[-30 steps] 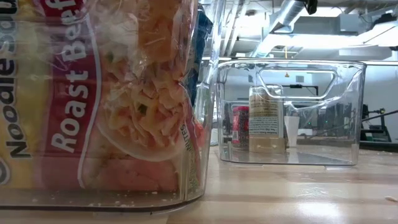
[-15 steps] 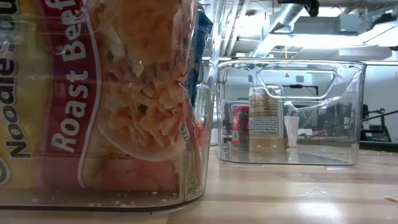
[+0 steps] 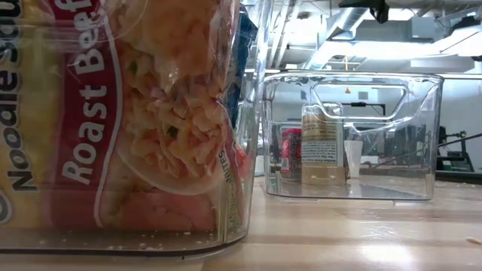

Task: Pick & Place Food Item
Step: Put the brown seasoning bottle into the right transparent bin

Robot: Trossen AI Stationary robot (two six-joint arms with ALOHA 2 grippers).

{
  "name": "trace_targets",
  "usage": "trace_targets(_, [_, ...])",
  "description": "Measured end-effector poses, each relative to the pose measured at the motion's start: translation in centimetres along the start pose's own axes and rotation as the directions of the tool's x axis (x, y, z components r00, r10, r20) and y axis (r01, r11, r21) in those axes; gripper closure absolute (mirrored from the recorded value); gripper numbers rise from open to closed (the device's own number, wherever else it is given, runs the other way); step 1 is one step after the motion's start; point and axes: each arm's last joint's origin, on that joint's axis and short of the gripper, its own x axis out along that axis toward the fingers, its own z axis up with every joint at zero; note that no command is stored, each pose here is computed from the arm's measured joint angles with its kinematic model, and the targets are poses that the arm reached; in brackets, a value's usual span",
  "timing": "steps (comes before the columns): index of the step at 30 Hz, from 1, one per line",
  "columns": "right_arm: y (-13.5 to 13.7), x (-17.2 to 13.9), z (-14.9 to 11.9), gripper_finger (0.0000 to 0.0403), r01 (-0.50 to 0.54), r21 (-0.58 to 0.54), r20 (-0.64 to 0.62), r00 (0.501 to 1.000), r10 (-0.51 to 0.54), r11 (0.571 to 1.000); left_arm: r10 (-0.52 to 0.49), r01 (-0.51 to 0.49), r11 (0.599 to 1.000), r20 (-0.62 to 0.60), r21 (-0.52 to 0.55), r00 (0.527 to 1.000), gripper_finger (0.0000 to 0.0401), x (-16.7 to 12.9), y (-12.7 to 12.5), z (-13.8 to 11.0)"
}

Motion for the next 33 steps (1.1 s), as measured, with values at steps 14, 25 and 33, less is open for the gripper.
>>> trace_targets(14, [-0.1,0.0,-0.4,0.028,0.015,0.007,-0.044,0.999,-0.015,1.0,0.018,-0.018,1.0,-0.012,0.013,1.0,0.0107,1.1,-0.7,-1.3])
trace_targets(25, [-0.2,0.0,-0.5,0.028,0.017,-0.001,-0.051,0.999,-0.017,1.0,-0.007,0.007,1.0,-0.01,0.004,1.0,0.0113,2.0,0.2,-3.1])
trace_targets(33, [-0.2,0.0,-0.5,0.028,0.017,-0.003,-0.051,0.999,-0.017,1.0,-0.024,0.023,1.0,-0.009,-0.004,1.0,0.0152,2.1,0.2,-3.0])
